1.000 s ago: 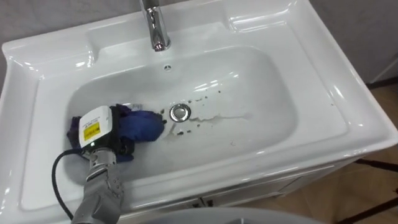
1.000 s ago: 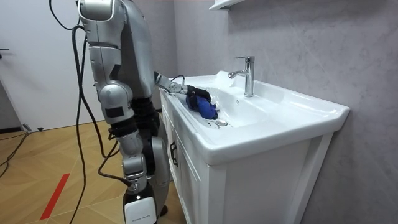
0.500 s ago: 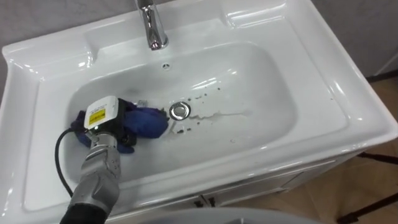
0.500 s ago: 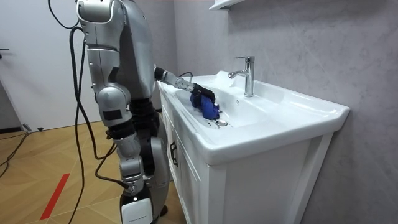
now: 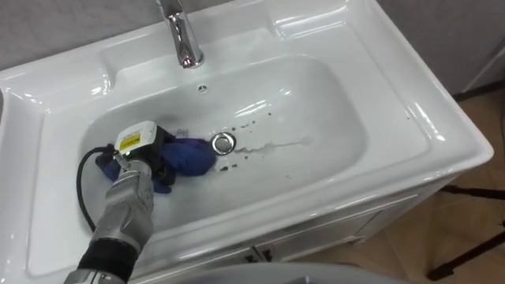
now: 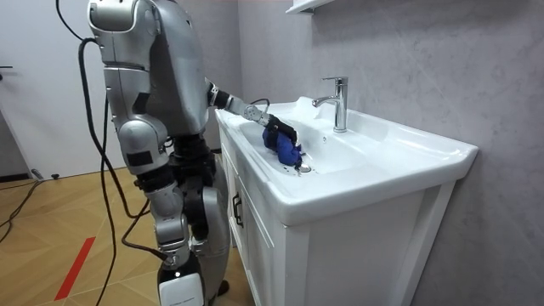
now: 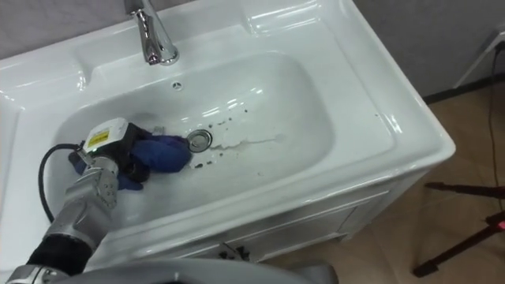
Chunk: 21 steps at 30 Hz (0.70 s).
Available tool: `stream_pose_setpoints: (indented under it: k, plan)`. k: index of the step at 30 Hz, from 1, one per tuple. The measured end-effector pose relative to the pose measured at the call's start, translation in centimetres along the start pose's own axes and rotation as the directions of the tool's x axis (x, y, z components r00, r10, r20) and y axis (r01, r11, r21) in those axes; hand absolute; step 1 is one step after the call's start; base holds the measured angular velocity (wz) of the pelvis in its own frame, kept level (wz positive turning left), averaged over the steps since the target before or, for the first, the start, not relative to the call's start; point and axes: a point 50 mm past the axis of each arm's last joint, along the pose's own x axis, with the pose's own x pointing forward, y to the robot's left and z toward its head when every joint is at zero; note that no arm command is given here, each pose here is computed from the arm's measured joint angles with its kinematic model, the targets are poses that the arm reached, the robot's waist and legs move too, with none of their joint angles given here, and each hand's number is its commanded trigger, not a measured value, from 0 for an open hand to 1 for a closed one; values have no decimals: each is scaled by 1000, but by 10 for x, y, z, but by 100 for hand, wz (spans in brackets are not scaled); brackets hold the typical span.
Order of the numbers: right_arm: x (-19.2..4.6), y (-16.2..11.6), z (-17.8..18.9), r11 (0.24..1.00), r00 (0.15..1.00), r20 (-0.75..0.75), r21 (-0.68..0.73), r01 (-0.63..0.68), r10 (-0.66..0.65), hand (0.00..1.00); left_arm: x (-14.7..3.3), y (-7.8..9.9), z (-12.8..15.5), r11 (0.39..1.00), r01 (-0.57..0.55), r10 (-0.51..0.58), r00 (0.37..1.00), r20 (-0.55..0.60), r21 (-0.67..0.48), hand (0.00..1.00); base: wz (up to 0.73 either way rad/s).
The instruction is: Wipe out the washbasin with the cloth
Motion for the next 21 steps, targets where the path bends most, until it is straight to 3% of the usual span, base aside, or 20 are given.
stream_pose_setpoints:
  k: [21]
  plan:
    - [0, -3, -6, 999, 998, -65, -43, 3, -6, 0, -2, -11, -7, 999, -16, 18, 999, -32, 48, 100, -4]
